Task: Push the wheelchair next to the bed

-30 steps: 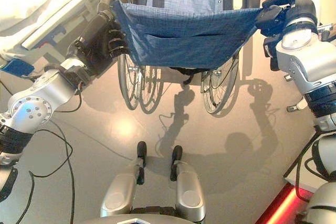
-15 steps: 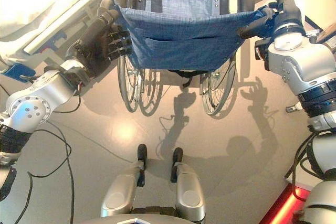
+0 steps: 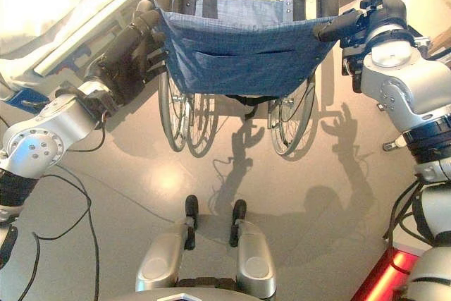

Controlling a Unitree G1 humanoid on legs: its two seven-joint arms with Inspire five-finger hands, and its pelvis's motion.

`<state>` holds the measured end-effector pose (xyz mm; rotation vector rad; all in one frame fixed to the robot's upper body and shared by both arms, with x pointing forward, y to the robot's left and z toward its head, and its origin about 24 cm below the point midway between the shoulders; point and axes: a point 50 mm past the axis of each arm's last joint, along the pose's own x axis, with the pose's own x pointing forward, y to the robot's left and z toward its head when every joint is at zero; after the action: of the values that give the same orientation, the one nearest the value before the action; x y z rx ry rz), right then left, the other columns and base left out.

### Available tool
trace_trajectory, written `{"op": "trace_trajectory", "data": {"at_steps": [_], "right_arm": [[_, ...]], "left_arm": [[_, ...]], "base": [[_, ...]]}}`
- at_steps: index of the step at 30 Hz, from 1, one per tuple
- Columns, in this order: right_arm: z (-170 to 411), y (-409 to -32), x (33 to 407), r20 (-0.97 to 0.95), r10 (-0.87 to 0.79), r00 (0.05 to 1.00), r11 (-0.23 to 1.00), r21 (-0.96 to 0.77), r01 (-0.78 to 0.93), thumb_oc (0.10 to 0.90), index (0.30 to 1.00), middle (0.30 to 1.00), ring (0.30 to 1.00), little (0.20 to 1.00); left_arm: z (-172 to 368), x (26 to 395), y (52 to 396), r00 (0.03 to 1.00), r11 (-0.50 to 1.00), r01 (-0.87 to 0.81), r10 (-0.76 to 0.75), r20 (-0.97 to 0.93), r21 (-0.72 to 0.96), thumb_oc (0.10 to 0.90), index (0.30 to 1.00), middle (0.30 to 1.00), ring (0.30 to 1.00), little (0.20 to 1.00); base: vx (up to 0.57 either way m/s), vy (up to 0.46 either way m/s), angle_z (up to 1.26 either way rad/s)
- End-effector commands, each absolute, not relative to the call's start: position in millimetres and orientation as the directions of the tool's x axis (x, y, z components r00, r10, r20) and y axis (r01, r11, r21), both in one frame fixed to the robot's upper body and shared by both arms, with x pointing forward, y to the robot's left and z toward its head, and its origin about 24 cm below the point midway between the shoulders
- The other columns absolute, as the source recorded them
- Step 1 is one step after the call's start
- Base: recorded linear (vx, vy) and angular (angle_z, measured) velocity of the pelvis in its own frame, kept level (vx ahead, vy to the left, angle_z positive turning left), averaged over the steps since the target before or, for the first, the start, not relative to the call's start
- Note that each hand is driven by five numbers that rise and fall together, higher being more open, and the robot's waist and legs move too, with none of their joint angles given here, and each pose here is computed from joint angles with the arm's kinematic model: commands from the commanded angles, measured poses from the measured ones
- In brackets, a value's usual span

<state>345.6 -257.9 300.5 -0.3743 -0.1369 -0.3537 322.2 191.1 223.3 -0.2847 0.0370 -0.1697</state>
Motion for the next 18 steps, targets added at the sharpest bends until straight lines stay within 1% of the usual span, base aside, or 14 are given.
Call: {"op": "trace_trajectory", "data": {"at_steps": [1, 5, 11, 18], "right_arm": [[350, -243, 321, 0.473, -0.240, 0.848, 0.915, -0.181, 0.360, 0.800, 0.900, 0.900, 0.900, 0.900], [351, -272, 303, 0.481, -0.314, 0.819, 0.884, -0.166, 0.437, 0.800, 0.900, 0.900, 0.900, 0.900], [340, -291, 288, 0.480, -0.368, 0.796, 0.856, -0.160, 0.492, 0.800, 0.900, 0.900, 0.900, 0.900], [317, -309, 262, 0.451, -0.425, 0.785, 0.846, -0.109, 0.521, 0.800, 0.900, 0.900, 0.900, 0.900]], "left_arm": [[323, 289, 233, 0.890, 0.948, 0.162, -0.021, 0.456, -0.272, 0.800, 0.900, 0.900, 0.900, 0.900], [318, 280, 255, 0.899, 0.955, 0.104, 0.029, 0.436, -0.277, 0.800, 0.900, 0.900, 0.900, 0.900], [310, 269, 274, 0.907, 0.953, 0.064, 0.068, 0.415, -0.295, 0.800, 0.900, 0.900, 0.900, 0.900], [281, 254, 293, 0.932, 0.943, 0.022, 0.101, 0.349, -0.332, 0.800, 0.900, 0.900, 0.900, 0.900]], "base": [[0.00, -0.102, -0.05], [-0.01, -0.066, 0.02], [-0.04, -0.033, -0.01], [-0.05, 0.004, -0.02]]}}
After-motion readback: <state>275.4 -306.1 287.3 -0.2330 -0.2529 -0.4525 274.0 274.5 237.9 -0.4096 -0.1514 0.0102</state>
